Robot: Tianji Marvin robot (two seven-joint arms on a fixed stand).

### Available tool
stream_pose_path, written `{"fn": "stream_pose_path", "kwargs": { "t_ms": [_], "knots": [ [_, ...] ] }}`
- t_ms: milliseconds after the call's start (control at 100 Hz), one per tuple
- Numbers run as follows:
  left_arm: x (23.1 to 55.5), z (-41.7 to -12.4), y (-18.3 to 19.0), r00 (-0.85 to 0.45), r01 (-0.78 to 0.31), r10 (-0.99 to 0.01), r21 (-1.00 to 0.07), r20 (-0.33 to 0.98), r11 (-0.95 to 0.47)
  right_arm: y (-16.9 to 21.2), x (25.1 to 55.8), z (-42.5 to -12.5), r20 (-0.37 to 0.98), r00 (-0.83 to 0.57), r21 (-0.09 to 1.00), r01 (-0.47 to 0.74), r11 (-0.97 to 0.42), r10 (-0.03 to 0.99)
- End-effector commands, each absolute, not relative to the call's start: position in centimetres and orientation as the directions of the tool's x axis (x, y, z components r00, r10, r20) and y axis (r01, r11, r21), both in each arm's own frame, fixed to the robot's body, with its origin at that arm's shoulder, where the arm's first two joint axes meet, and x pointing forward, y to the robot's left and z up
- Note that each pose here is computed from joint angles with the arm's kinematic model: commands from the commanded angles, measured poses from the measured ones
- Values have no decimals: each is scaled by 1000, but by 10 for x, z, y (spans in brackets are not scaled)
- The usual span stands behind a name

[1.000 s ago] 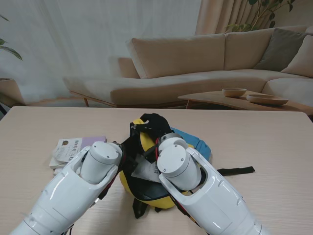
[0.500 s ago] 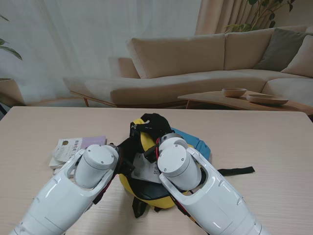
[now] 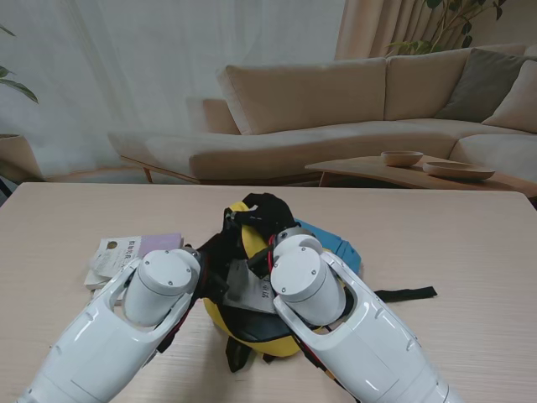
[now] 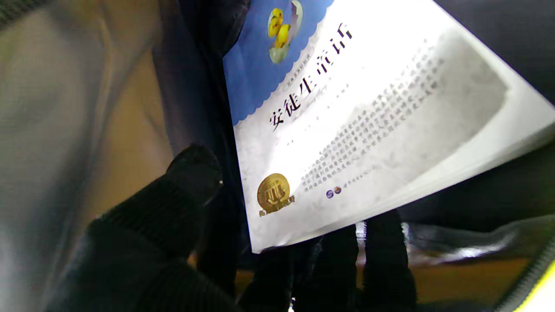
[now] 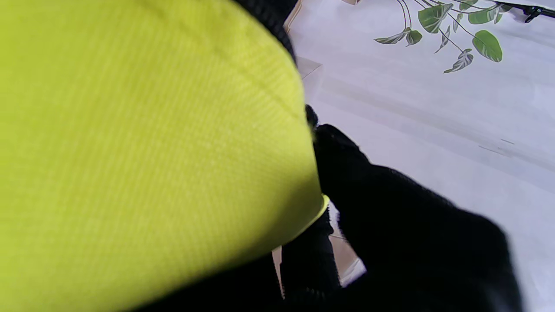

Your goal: Pack books into the school bag then zip close the school bag

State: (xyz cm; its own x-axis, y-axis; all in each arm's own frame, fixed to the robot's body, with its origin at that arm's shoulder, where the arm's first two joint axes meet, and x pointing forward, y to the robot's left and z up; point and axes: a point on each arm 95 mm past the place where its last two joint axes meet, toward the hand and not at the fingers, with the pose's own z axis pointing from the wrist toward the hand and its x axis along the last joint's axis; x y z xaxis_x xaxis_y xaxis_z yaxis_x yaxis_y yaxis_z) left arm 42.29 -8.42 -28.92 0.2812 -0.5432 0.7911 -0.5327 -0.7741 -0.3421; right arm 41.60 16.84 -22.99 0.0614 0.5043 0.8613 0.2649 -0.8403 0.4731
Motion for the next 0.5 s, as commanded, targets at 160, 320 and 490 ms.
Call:
{"fn": "stream_pose_path", "kwargs": {
  "t_ms": [160, 320, 490],
  "knots": [
    [417, -278, -91, 208, -603, -583, -367, 786, -709, 174, 415, -227, 872, 50, 456, 277, -846, 487],
    [414, -274, -94, 191, -622, -599, -376, 778, -686, 174, 416, -226, 873, 48, 455, 276, -847, 485],
    [412, -269, -97, 157, -616, -634, -427, 757, -662, 173, 419, -226, 873, 50, 455, 271, -848, 484]
  ]
}}
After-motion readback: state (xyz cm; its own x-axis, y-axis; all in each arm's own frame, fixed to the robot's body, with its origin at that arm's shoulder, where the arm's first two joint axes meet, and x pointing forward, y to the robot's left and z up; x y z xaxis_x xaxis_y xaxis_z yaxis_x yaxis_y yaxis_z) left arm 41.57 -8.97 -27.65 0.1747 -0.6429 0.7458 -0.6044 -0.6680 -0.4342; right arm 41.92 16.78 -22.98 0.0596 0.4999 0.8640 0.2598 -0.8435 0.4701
